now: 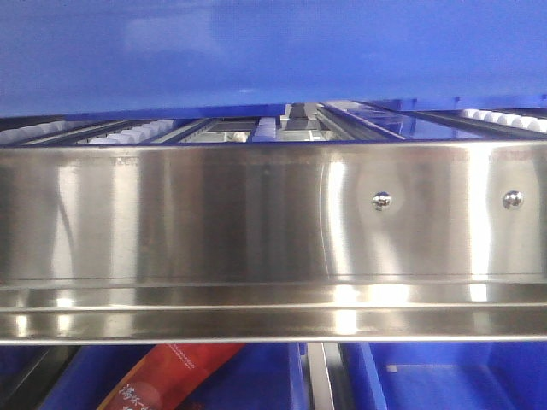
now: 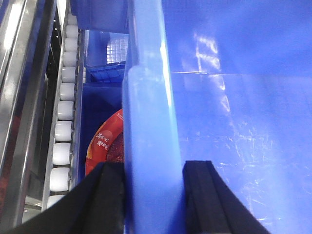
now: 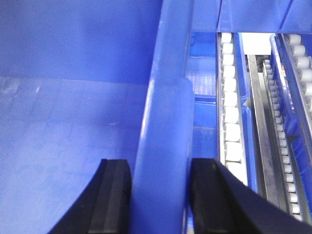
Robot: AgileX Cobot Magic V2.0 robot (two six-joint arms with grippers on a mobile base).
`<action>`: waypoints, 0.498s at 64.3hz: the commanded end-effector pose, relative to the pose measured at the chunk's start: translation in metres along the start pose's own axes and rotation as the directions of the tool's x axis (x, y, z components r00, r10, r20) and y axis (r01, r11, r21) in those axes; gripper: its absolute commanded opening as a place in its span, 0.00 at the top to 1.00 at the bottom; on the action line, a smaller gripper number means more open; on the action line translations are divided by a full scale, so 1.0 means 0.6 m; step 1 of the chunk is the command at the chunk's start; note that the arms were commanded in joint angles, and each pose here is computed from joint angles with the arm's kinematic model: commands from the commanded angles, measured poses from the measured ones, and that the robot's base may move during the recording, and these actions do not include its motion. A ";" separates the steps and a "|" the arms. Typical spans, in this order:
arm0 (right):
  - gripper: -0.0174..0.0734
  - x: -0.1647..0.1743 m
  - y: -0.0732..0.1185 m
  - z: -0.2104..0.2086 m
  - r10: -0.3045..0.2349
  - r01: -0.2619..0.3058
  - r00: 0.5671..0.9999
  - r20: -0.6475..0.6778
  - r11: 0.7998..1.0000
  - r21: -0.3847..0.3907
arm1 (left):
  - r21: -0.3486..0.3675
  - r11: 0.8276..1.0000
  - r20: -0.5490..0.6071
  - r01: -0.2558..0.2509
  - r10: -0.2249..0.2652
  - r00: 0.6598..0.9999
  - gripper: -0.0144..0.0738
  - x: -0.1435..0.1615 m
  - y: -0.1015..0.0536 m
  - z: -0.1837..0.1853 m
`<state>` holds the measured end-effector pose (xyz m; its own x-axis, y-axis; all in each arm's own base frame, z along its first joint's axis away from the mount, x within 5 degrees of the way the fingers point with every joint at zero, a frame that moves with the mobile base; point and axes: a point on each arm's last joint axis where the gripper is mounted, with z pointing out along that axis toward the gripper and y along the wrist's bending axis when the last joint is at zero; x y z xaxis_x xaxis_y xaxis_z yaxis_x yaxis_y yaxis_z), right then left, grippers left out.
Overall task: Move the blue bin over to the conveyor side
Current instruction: 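Pull the gripped blue bin off the roller shelf toward the robot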
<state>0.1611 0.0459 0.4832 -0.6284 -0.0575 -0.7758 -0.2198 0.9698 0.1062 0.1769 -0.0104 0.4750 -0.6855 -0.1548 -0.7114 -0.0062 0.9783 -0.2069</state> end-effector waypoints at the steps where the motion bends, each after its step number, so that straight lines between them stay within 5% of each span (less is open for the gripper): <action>1: 0.90 -0.015 -0.004 -0.022 -0.036 0.032 0.990 0.136 0.999 0.034 | -0.009 1.000 0.126 -0.027 0.028 0.992 0.86 -0.012 -0.001 -0.019; 32: 0.90 -0.015 -0.004 -0.022 -0.036 0.032 0.990 0.136 0.999 0.034 | -0.009 1.000 0.126 -0.027 0.028 0.992 0.86 -0.012 -0.001 -0.019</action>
<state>0.1611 0.0459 0.4832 -0.6284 -0.0575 -0.7758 -0.2198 0.9698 0.1062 0.1769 -0.0104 0.4750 -0.6855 -0.1548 -0.7114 -0.0062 0.9783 -0.2069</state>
